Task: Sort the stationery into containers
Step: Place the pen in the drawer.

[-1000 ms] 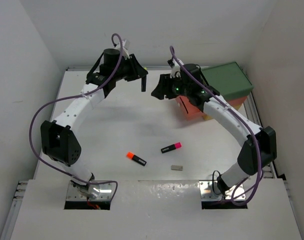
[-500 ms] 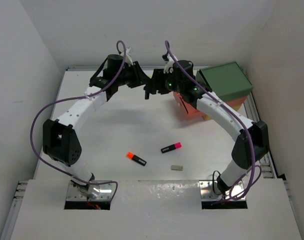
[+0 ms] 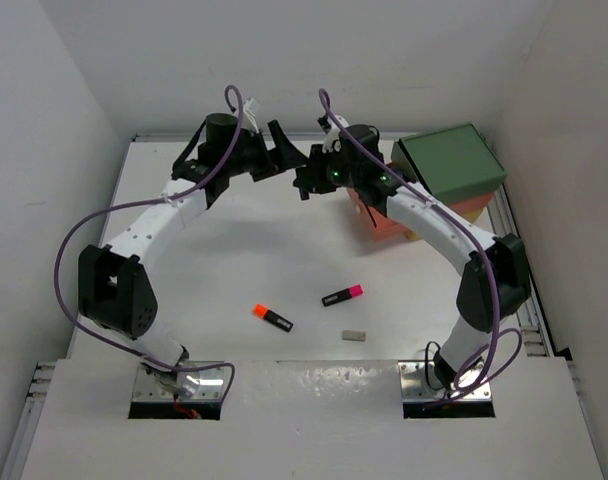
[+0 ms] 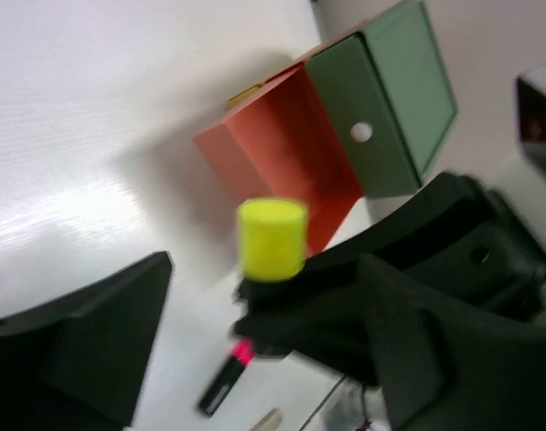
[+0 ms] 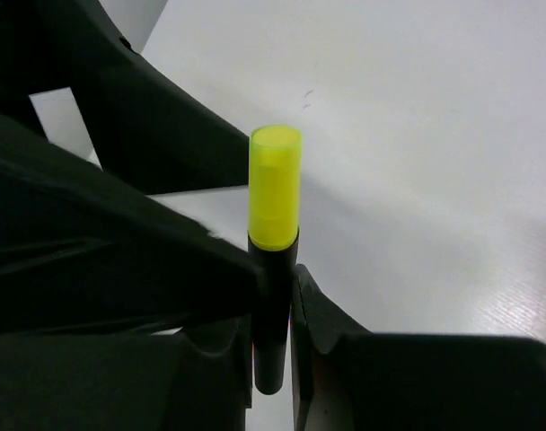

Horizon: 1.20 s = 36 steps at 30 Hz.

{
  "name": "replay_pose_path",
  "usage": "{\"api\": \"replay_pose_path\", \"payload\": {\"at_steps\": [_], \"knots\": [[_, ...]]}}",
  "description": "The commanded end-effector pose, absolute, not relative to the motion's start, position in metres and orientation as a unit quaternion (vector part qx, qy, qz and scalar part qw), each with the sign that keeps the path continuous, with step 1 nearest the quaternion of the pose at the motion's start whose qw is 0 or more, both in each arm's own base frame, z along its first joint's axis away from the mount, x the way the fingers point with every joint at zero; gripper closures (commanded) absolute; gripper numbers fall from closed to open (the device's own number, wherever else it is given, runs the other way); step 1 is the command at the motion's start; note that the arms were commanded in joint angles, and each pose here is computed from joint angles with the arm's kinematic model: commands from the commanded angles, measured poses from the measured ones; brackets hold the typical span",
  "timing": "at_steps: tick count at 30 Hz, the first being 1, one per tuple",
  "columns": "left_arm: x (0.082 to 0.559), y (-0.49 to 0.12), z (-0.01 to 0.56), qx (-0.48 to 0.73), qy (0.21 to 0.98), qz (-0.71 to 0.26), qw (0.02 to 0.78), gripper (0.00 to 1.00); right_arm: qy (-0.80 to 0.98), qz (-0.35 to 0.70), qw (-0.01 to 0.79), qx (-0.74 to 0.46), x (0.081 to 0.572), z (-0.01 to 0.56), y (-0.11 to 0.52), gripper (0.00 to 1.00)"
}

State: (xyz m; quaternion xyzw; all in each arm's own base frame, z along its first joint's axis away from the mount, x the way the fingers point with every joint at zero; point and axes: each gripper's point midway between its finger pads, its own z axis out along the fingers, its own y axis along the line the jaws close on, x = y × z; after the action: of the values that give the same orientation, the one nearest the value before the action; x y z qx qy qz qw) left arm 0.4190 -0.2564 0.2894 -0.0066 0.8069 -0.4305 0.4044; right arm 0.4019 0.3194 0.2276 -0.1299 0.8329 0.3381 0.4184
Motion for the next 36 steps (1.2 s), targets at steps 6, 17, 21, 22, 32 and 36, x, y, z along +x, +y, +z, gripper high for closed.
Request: {"api": "replay_pose_path", "payload": {"at_steps": [6, 17, 21, 22, 32, 36], "knots": [[0.431, -0.180, 0.311, 0.015, 0.797, -0.364, 0.481, 0.00, 0.800, 0.250, 0.495, -0.229, 0.395, 0.275, 0.235, 1.00], [0.355, -0.197, 0.221, 0.394, 0.784, -0.186, 0.443, 0.00, 0.864, 0.054, 0.408, -0.289, 0.405, 0.185, 0.127, 1.00], [0.318, -0.199, 0.197, 0.507, 0.728, -0.194, 0.419, 0.02, 0.878, 0.040, 0.383, -0.283, 0.422, 0.162, 0.121, 0.99], [0.306, -0.196, 0.187, 0.526, 0.724, -0.203, 0.399, 0.03, 0.881, 0.040, 0.378, -0.282, 0.425, 0.156, 0.119, 0.99], [0.223, -0.174, 0.120, 0.710, 0.573, -0.251, 0.324, 0.13, 0.905, 0.045, 0.324, -0.272, 0.439, 0.118, 0.110, 0.72], [0.204, -0.169, 0.094, 0.755, 0.536, -0.251, 0.283, 0.15, 0.907, 0.054, 0.323, -0.263, 0.435, 0.127, 0.114, 0.53]]}}
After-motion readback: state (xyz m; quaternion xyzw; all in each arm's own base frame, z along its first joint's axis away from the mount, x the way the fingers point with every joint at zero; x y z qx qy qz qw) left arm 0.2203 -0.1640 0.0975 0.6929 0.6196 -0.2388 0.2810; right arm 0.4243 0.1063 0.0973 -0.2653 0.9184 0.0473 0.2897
